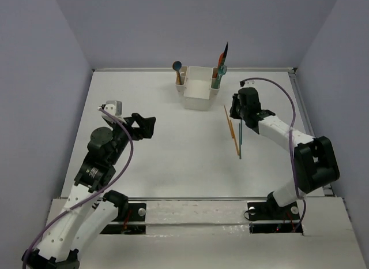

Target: Sort the eating utensils into containers

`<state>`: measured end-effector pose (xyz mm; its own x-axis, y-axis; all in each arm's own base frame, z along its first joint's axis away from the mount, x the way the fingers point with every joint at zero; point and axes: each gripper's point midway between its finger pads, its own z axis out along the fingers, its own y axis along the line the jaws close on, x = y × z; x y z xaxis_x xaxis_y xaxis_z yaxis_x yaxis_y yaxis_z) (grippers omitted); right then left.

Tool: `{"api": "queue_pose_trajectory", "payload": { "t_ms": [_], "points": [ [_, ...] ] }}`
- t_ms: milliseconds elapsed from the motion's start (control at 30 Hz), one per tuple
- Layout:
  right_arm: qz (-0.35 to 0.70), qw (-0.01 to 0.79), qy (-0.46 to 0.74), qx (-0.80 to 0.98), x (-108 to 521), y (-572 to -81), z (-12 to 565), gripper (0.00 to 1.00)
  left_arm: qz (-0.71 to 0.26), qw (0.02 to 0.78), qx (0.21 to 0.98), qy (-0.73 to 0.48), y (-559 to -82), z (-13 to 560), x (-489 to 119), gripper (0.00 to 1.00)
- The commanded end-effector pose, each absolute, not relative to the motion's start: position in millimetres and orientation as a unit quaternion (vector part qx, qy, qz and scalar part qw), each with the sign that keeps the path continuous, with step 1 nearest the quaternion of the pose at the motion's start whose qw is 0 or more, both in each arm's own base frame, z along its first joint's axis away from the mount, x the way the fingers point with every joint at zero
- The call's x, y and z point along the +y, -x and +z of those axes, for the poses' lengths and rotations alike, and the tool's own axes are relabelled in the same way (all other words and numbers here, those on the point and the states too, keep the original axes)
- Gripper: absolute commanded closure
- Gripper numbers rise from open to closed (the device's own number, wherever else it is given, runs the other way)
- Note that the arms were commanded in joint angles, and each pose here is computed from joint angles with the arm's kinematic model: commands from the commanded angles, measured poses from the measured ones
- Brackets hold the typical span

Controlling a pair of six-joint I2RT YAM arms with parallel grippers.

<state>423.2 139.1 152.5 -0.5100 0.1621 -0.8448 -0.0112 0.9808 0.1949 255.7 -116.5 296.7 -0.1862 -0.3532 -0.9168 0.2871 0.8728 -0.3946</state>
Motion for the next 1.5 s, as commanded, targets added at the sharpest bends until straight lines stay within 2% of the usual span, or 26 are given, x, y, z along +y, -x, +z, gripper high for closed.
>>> {"api": "queue_pose_trajectory", "payload": {
  "t_ms": [0,67,267,467,867,1033,1067,1133,1167,1300,1367,1467],
  "points": [
    [0.077,0.39,-0.017,0.917,133,-405,112,0.74,-0.267,0.643,0.717,0.024,-262,305,-121,0.07],
    [0.071,0.361,0.007,0.93,137,-406,97,0.72,-0.263,0.638,0.723,0.022,-262,299,-121,0.07],
    [0.024,0.348,0.026,0.937,133,-437,88,0.71,-0.244,0.648,0.72,0.038,-261,299,-110,0.07],
    [0.022,0.338,0.03,0.94,138,-463,69,0.7,-0.239,0.653,0.717,0.035,-259,302,-108,0.07],
    [0.014,0.308,0.034,0.951,137,-472,35,0.71,-0.248,0.652,0.715,0.029,-258,303,-112,0.07],
    [0.01,0.302,0.027,0.953,132,-471,29,0.76,-0.251,0.65,0.717,0.029,-258,302,-113,0.07],
    [0.012,0.298,0.028,0.954,133,-468,25,0.81,-0.251,0.65,0.717,0.028,-259,302,-113,0.07],
    [0.021,0.295,0.029,0.955,135,-464,25,0.84,-0.255,0.647,0.718,0.026,-259,301,-116,0.07],
    [0.022,0.29,0.028,0.956,134,-459,20,0.89,-0.258,0.646,0.718,0.026,-260,301,-117,0.07],
    [0.047,0.287,0.026,0.956,140,-448,16,1.0,-0.28,0.635,0.72,0.015,-260,300,-127,0.07],
    [0.065,0.298,0.027,0.952,145,-445,20,1.0,-0.291,0.625,0.724,0.01,-260,298,-133,0.06],
    [0.134,0.365,0.039,0.92,168,-449,60,1.0,-0.324,0.607,0.726,0.0,-259,301,-147,0.06]
  ]
}}
